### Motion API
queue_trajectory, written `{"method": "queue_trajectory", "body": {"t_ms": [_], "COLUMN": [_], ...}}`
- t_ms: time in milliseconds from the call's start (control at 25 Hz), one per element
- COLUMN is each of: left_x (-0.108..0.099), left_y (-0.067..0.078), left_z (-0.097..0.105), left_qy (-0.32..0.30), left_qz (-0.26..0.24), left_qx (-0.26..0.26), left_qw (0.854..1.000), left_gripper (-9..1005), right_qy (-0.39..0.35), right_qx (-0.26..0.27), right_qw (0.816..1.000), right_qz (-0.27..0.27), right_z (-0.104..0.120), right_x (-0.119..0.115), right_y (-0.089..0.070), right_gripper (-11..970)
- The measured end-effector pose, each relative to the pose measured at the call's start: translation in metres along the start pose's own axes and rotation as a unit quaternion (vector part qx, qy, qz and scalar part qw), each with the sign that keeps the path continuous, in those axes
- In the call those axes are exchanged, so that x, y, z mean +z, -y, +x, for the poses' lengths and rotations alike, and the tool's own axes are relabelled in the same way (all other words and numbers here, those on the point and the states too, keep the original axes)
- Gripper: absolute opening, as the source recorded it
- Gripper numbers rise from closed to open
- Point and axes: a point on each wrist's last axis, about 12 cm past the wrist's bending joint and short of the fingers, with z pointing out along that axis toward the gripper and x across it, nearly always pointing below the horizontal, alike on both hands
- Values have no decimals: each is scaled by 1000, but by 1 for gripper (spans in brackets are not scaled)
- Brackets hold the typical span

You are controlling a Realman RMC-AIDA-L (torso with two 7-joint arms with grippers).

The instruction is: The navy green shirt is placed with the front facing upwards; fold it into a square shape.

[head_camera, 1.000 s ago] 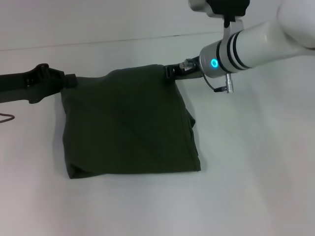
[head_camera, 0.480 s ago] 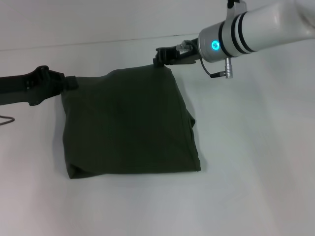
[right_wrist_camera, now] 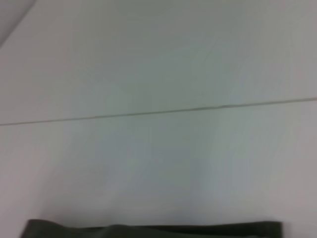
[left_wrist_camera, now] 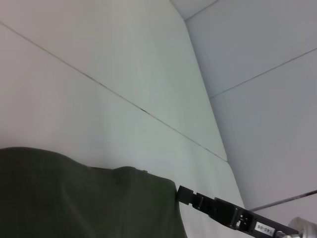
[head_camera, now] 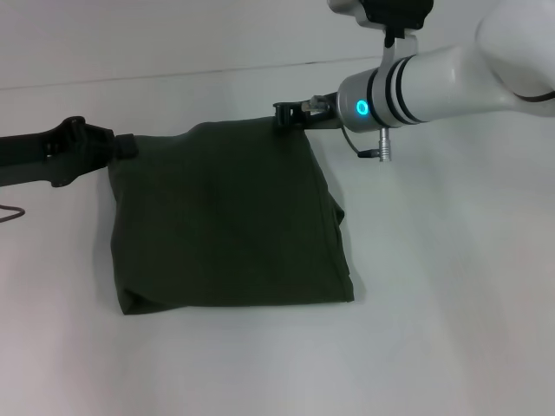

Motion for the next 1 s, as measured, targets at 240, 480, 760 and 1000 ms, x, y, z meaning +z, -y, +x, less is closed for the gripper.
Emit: {"method": "queue_trajectory", "body": {"t_ms": [240,480,760,1000], "left_x": [1,1,0,0], "left_y": [1,2,1,2], "left_z": [0,-1,2,2], "left_qy": [-1,-2,2,3], "left_qz": [1,2,3,5], "left_qx": [0,2,-1,-1], "left_qw": [1000,1000,1000,1000], "left_gripper": [26,27,28,28], "right_qy": [8,5,0,-8], "right_qx": [-7,6,24,10], "right_qw": [1000,1000,998,1000], "right_qz": [28,-6,-58,-17], "right_z": [2,-3,-2,10], "right_x": [0,-7,-10,8], "right_y": [11,8,-6,-10], "right_gripper": [-1,-1,-1,0]}}
